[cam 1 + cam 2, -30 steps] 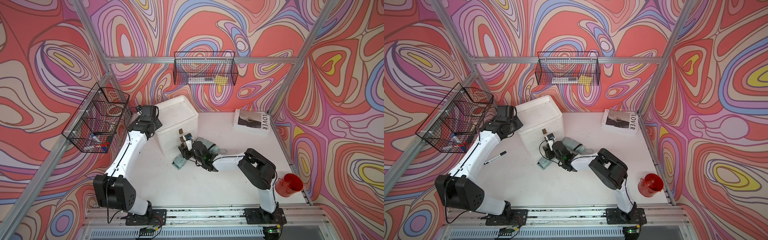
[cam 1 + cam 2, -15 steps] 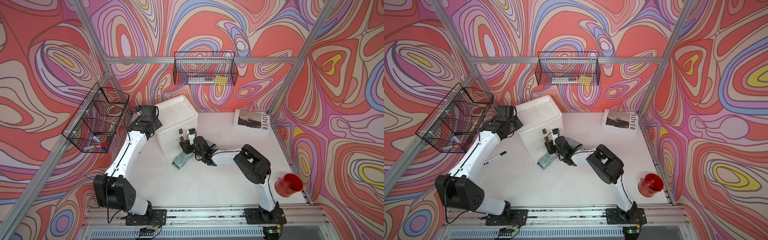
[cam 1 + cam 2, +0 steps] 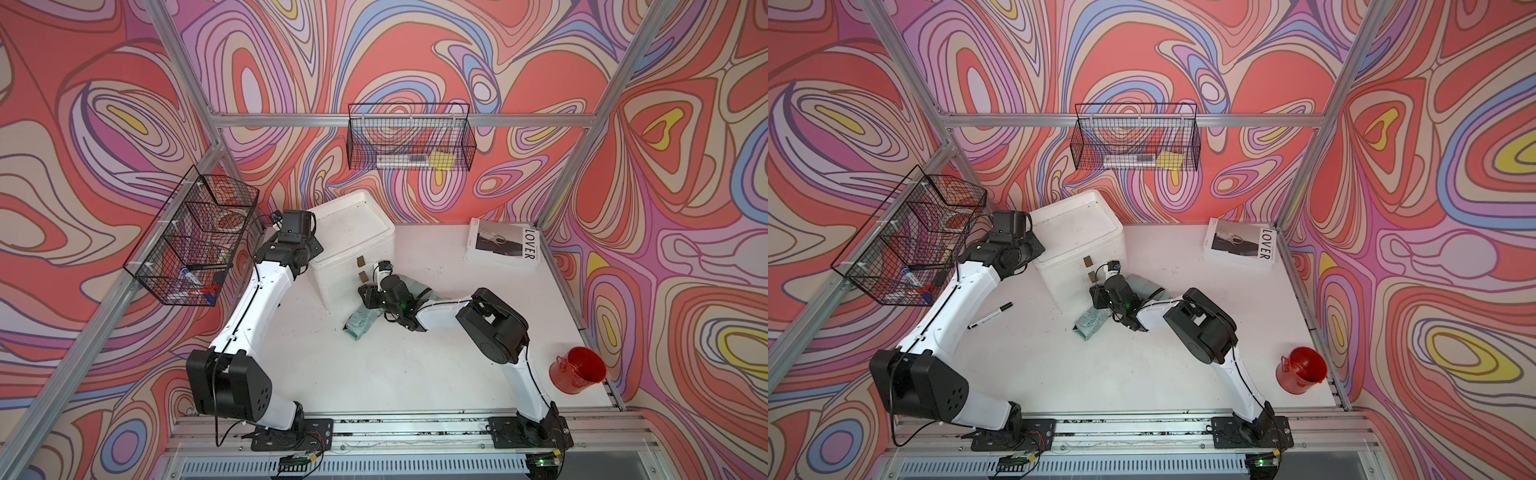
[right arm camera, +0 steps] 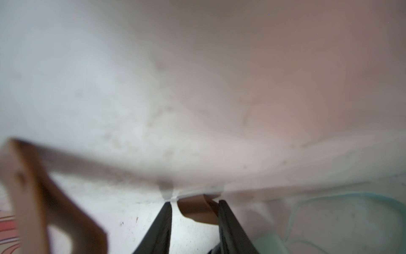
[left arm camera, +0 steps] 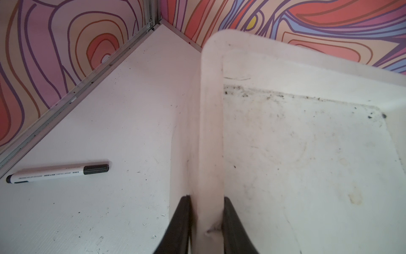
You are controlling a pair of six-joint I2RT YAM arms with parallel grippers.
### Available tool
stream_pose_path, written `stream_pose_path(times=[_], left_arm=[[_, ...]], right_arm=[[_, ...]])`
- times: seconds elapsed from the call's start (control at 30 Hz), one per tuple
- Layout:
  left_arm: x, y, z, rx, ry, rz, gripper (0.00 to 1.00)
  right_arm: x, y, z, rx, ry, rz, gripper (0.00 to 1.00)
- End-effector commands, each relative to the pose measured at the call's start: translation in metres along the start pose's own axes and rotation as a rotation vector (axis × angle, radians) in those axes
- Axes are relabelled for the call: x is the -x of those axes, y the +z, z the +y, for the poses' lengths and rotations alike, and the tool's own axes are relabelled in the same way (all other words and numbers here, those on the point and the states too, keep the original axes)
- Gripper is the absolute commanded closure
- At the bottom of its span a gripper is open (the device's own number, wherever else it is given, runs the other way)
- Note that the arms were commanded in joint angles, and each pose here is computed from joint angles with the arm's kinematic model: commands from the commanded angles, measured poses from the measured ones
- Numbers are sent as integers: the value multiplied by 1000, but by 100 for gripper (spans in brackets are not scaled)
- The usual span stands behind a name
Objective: Place the umbrella in the drawer by color
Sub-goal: Open the drawer in the storage box.
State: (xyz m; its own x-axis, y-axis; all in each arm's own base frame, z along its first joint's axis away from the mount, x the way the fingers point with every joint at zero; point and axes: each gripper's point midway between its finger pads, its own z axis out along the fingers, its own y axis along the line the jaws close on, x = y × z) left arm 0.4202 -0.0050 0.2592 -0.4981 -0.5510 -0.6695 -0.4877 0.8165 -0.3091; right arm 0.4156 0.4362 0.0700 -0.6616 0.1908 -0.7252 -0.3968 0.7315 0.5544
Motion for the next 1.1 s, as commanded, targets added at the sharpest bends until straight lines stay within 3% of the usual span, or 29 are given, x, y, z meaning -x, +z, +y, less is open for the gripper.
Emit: stream_pose_path(times=[0.0, 0.07, 0.43, 0.53, 0.87, 1.07], left_arm=[[-23, -4, -6, -62, -33, 113, 95], [-23, -5, -6, -64, -33, 113, 95], [-24, -4, -8, -72, -32, 118, 95], [-24, -4, -7, -70, -31, 116, 95], [-22, -2, -1, -38, -31, 104, 95], [-21, 3, 4, -5, -20, 95, 95]], right_arm=[[-8, 9, -19, -81, 53, 22, 64], [-9, 11, -21, -91, 60, 23, 65], [10, 12, -3, -42, -34, -15, 89], [13, 11, 4, 3, -84, -23, 100], [18, -27, 1, 7, -126, -22, 100], [9, -59, -1, -11, -71, 30, 100]])
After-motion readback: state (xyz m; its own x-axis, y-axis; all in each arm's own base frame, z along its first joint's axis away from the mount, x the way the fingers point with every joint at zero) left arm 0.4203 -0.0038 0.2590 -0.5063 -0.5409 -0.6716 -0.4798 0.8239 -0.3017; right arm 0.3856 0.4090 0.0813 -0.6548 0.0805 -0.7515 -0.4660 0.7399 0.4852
